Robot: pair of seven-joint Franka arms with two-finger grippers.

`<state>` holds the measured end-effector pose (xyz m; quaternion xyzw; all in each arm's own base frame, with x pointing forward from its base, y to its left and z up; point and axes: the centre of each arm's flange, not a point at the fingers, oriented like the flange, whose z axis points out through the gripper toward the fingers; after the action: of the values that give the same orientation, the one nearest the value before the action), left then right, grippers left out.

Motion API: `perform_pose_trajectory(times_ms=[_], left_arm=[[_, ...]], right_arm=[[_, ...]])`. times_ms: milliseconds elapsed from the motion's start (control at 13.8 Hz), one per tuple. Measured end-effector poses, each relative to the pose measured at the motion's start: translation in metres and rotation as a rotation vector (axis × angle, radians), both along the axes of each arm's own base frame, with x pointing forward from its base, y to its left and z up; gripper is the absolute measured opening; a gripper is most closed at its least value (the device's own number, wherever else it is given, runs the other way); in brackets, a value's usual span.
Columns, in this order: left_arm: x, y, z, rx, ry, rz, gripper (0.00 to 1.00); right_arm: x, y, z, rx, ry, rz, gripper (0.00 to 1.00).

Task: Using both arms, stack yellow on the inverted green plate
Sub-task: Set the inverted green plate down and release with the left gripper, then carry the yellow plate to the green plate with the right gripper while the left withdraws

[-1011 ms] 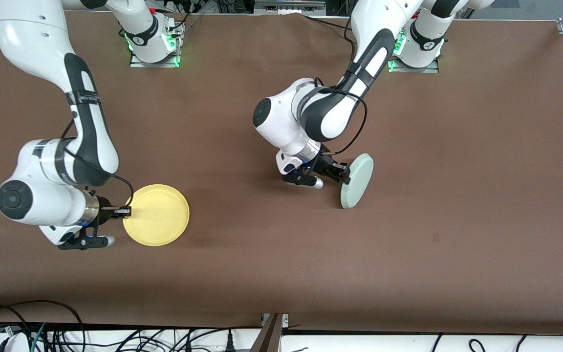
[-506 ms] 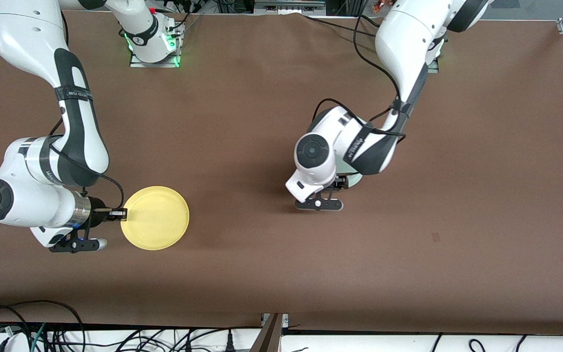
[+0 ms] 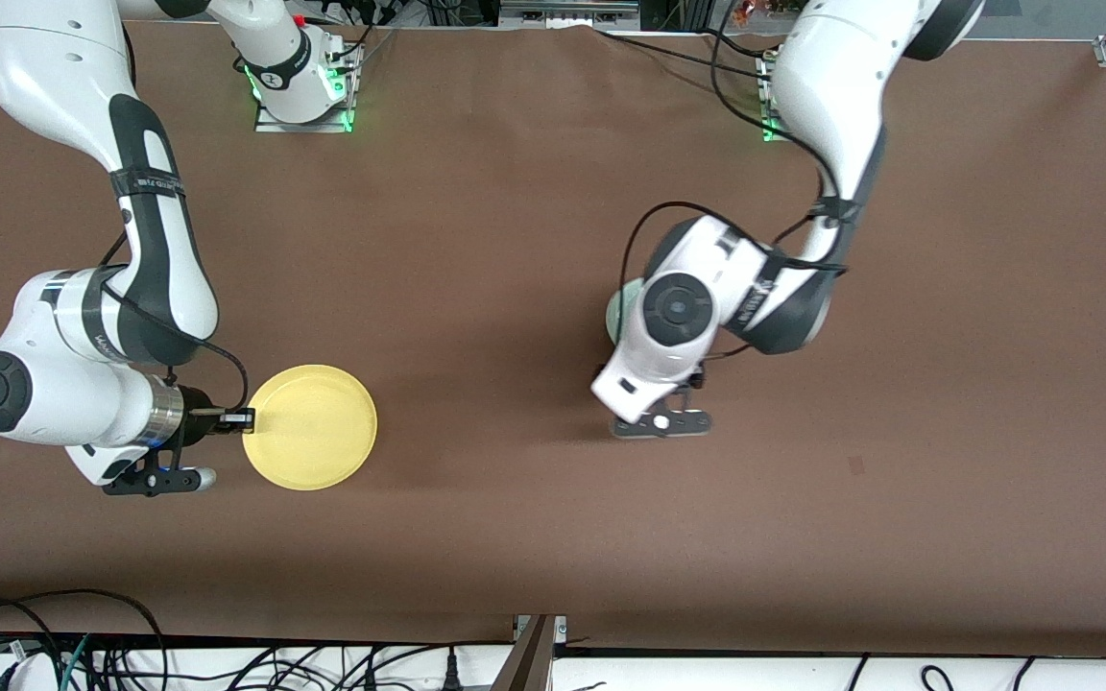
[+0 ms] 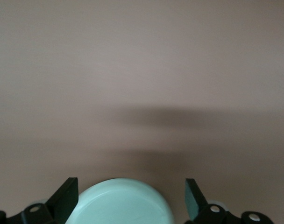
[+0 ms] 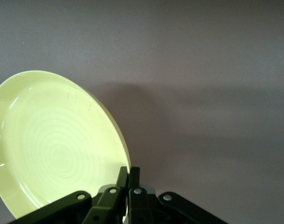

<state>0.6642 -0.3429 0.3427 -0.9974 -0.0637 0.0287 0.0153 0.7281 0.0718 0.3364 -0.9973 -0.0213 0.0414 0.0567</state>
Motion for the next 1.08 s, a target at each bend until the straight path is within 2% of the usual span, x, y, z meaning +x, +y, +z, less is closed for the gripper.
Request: perform_pose_trajectory(times_ms=[144,289,506,650,794,939,1083], left_arm=[[0.017,0.064,0.049,0.008,0.005,0.037,1.00],[0.024,0.126,0.094,0.007,0.010,-0.013,1.00],[0.026,0.212,0.141,0.001,0.023,-0.088,1.00],[0.018,0.261,0.166,-0.006,0.050,-0.163,1.00],[0.006,0.293,0.193,-0.012,0.050,-0.202,1.00],[-0.011,0.321,0.222,-0.017,0.035,-0.263,1.00],[-0.036,0.338,0.245,-0.012,0.063,-0.298,1.00]], right_arm=[[0.000,0.004,0.000,0.027,0.002,-0.009,0.03],[-0.002,0.015,0.000,0.050,0.007,-0.005,0.03],[-0.010,0.060,-0.003,0.048,0.033,-0.033,0.03],[-0.021,0.105,-0.008,0.039,0.059,-0.053,0.03],[-0.038,0.162,-0.010,0.034,0.076,-0.067,0.03],[-0.063,0.232,-0.008,0.040,0.077,-0.092,0.03],[-0.095,0.304,-0.005,0.054,0.062,-0.135,0.03]])
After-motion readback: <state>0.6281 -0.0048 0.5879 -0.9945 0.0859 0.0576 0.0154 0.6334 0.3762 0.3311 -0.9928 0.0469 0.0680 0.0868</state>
